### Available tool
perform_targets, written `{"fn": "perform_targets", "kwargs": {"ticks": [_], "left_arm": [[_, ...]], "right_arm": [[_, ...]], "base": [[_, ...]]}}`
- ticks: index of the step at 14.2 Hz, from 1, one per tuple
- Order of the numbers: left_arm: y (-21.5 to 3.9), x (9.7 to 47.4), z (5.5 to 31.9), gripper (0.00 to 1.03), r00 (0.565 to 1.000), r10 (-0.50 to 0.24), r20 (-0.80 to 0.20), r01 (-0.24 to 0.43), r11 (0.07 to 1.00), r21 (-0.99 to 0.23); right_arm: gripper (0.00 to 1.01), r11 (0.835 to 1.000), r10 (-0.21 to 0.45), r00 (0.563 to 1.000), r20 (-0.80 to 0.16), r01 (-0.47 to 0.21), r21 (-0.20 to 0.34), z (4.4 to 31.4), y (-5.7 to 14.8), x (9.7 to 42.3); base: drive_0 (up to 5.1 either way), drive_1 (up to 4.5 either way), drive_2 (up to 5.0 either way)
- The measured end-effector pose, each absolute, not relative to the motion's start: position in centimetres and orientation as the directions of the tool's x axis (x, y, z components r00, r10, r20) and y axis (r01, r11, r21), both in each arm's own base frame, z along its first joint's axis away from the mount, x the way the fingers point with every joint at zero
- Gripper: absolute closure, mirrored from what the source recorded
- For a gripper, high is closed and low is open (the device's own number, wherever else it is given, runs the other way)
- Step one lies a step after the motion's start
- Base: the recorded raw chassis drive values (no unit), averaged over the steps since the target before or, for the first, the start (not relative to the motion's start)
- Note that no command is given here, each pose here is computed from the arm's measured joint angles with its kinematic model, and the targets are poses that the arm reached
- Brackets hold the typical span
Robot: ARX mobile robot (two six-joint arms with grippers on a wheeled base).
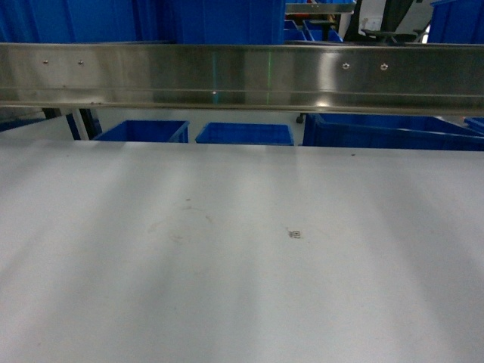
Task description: Place magnetic block on left shelf second layer
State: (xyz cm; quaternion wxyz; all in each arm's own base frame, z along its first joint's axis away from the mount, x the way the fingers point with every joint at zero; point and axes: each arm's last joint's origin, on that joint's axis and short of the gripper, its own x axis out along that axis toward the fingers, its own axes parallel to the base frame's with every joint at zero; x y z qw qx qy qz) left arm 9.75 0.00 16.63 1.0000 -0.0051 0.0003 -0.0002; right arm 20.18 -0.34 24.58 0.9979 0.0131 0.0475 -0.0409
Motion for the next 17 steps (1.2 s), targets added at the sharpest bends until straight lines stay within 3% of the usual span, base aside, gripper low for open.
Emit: {"fn": "perform_targets", "kwargs": {"ticks": [17], "left_arm": [[0.00,9.75,16.62,0.05,1.000,0.000,-0.001,0.000,1.000,-0.010]], "right_arm": [[0.67,0.996,-0.080,0.992,-0.095,0.082,0.022,24.57,-0.33,20.17]], "base": [[-5.0,2.47,2.5]]}}
